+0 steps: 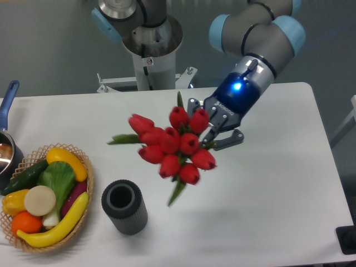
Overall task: Insert the flowers into the vase
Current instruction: 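Carry the red tulip bouquet with the gripper toward the black vase, then lower the tulip stems into the black vase opening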
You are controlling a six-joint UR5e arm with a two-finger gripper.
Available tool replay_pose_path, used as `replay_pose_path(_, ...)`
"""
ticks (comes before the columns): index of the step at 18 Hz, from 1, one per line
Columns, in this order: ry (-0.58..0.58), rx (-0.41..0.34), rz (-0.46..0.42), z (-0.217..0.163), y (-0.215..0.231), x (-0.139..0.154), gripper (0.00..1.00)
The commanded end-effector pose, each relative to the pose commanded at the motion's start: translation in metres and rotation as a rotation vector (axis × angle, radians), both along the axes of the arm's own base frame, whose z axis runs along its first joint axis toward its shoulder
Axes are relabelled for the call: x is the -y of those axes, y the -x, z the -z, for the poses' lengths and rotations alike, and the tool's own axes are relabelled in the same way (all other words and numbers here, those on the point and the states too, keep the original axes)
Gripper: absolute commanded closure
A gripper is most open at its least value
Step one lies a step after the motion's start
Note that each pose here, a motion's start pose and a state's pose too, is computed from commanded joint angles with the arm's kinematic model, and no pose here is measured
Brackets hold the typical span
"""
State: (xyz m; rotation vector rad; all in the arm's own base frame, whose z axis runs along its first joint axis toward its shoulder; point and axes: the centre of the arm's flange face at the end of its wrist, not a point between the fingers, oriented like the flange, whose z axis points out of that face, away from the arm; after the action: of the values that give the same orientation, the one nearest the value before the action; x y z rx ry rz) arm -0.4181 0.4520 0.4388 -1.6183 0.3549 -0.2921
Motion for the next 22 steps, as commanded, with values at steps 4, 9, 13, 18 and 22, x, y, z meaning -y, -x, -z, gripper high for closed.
replay_pose_path(4,-0.108,0.040,0.065,-0.005,-0.010,-0.009,0.86)
replay_pose_path(9,-0.159,0.029,0.141,0.009,-0.032,-0.039,0.86)
replay_pose_path(13,-0.161,0.046,0.182,0.022,-0.045,-0.059,0.86)
replay_pose_path(18,-0.160,0.049,0.204,0.022,-0.056,-0.067,0.86)
replay_pose_path(22,-0.144,0.079,0.224,0.040,-0.063,-0.079,0.85)
